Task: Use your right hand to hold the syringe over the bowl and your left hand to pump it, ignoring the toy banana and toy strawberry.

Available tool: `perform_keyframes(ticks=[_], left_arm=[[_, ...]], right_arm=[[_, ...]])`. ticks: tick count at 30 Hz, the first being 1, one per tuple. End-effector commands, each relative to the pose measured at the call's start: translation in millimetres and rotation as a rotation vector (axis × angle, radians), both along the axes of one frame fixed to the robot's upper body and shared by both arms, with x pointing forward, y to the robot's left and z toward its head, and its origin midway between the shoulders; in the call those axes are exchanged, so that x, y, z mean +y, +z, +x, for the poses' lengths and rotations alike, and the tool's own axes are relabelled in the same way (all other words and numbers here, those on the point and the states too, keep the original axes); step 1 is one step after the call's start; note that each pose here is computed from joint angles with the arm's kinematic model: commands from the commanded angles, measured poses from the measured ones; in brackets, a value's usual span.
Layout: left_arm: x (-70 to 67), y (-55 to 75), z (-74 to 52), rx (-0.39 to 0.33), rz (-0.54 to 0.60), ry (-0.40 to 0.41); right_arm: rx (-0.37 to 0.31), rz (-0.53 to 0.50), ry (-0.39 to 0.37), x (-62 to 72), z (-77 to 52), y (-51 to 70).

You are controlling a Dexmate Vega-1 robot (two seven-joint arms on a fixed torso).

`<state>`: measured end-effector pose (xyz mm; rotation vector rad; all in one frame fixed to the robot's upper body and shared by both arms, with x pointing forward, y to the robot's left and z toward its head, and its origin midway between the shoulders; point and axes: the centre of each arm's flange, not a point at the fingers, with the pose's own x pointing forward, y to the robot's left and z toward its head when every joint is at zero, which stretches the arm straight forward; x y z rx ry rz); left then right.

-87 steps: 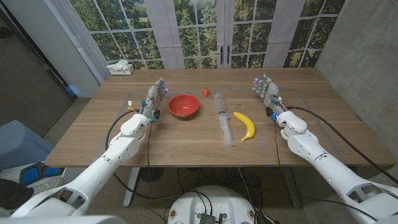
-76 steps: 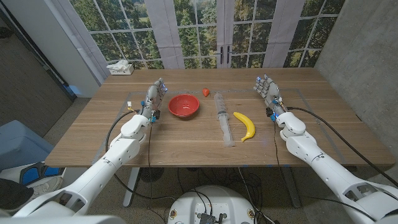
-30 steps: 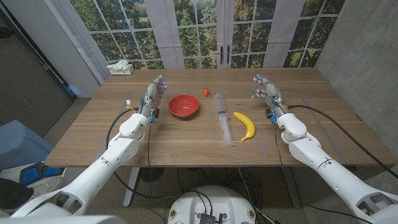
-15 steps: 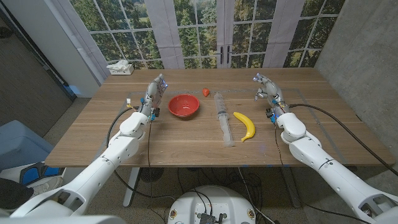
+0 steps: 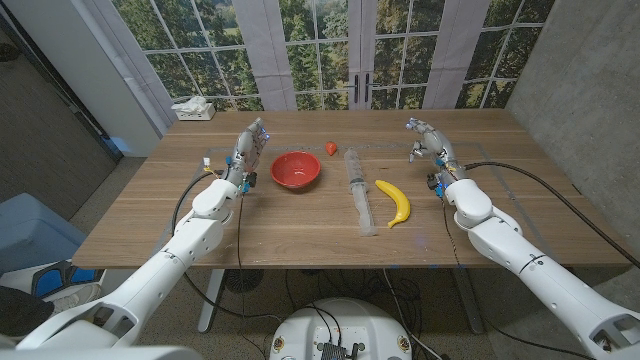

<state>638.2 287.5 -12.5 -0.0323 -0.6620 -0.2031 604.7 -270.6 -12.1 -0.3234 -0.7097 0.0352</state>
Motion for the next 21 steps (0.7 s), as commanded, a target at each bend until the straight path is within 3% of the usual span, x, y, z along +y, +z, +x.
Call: perform_keyframes(ticks=[1, 21], left_arm=[[0.9, 0.9, -0.8, -0.005, -0.002, -0.015], [2.5, 1.0, -4.3, -0.024, -0.014, -0.016]], right_arm=[[-0.001, -0.098, -0.047, 6.4, -10.9, 5.0], [0.013, -0.294, -0.112, 22.6, -11.4, 20.6]])
